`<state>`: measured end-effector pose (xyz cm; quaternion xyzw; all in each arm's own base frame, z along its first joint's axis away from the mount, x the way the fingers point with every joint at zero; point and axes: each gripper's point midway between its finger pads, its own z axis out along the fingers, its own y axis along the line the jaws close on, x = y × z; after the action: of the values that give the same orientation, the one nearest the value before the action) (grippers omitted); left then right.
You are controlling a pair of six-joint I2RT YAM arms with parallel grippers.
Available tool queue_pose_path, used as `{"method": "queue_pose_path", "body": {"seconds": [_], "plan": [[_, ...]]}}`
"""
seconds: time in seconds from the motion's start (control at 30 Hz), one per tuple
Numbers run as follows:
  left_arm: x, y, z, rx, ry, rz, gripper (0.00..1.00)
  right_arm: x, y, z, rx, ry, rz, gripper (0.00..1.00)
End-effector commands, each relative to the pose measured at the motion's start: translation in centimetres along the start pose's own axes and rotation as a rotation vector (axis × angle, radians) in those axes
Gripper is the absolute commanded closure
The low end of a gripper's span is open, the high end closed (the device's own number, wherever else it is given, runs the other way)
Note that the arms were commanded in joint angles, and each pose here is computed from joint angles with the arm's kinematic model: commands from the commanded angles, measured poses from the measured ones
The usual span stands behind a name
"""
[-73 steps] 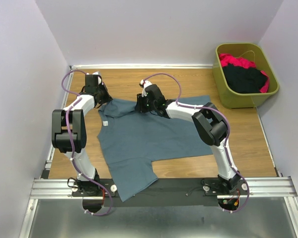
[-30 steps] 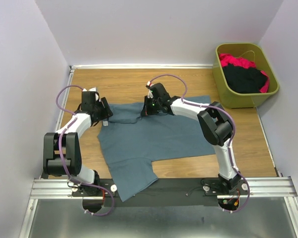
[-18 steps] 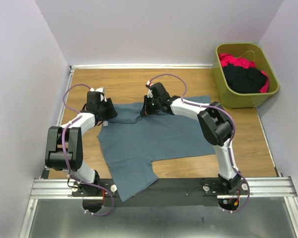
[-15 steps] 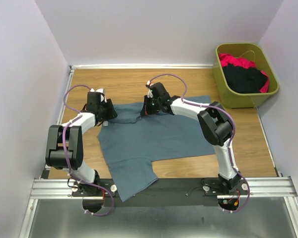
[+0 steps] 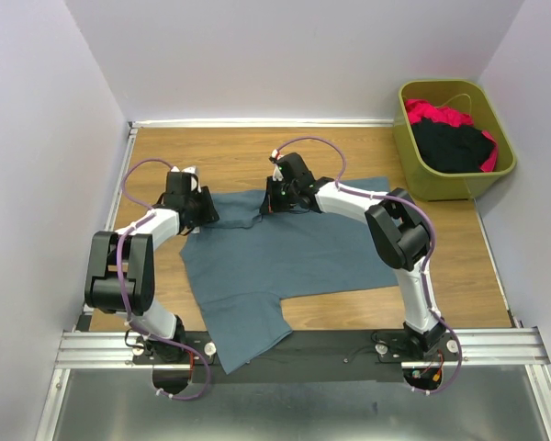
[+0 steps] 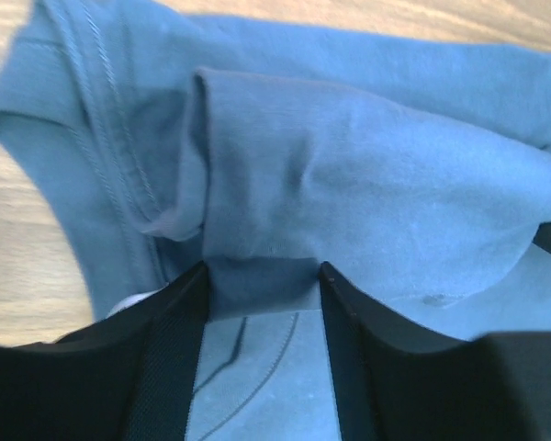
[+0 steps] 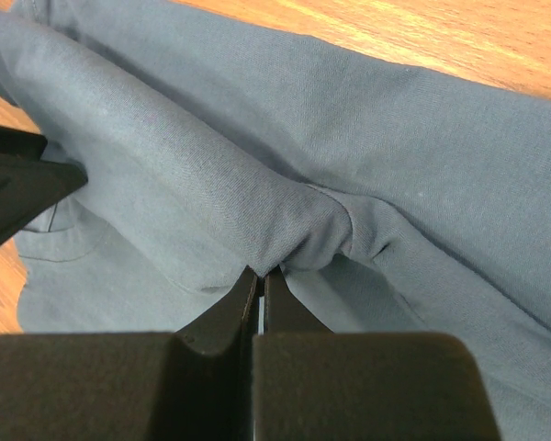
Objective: Fold and stack the t-shirts
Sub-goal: Fold the tshirt
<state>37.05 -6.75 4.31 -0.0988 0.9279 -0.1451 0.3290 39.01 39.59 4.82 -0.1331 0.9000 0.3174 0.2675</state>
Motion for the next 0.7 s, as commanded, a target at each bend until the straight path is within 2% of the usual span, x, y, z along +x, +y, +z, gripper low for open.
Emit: {"method": "queue_pose_path", "body": {"seconds": [0.0, 0.1, 0.2, 0.27, 0.3, 0.33, 0.43, 0.67], "plan": [[0.6, -0.4, -0.5, -0.003, 0.009, -0.01, 0.46, 0.0, -0.2, 0.1, 0.0, 0.013, -0.001, 0.93], [0.7, -0.6, -0.8, 0.0, 0.004, -0.013, 0.57, 0.1, -0.2, 0.2, -0.001, 0.014, 0.0, 0.93], [0.8, -0.9, -1.0, 0.005, 0.012, -0.015, 0.72, 0.0, -0.1, 0.1, -0.004, 0.013, 0.002, 0.88], [0.4, -1.3, -1.3, 0.019, 0.004, -0.015, 0.86, 0.1, 0.0, -0.1, -0.009, 0.016, 0.002, 0.78], [0.2, -1.6, -1.7, 0.025, 0.0, -0.013, 0.87, 0.2, 0.1, -0.2, -0.013, 0.018, -0.001, 0.67], [0.0, -1.9, -2.0, 0.031, -0.002, -0.017, 0.93, 0.3, 0.2, -0.5, -0.015, 0.02, -0.004, 0.62], [-0.9, -2.8, -3.0, 0.054, -0.023, -0.016, 0.95, 0.5, 0.3, -1.1, -0.014, 0.021, -0.003, 0.53], [-2.2, -4.2, -5.0, 0.094, -0.056, -0.028, 0.96, 1.6, 0.0, -1.6, -0.013, 0.029, -0.005, 0.53]]}}
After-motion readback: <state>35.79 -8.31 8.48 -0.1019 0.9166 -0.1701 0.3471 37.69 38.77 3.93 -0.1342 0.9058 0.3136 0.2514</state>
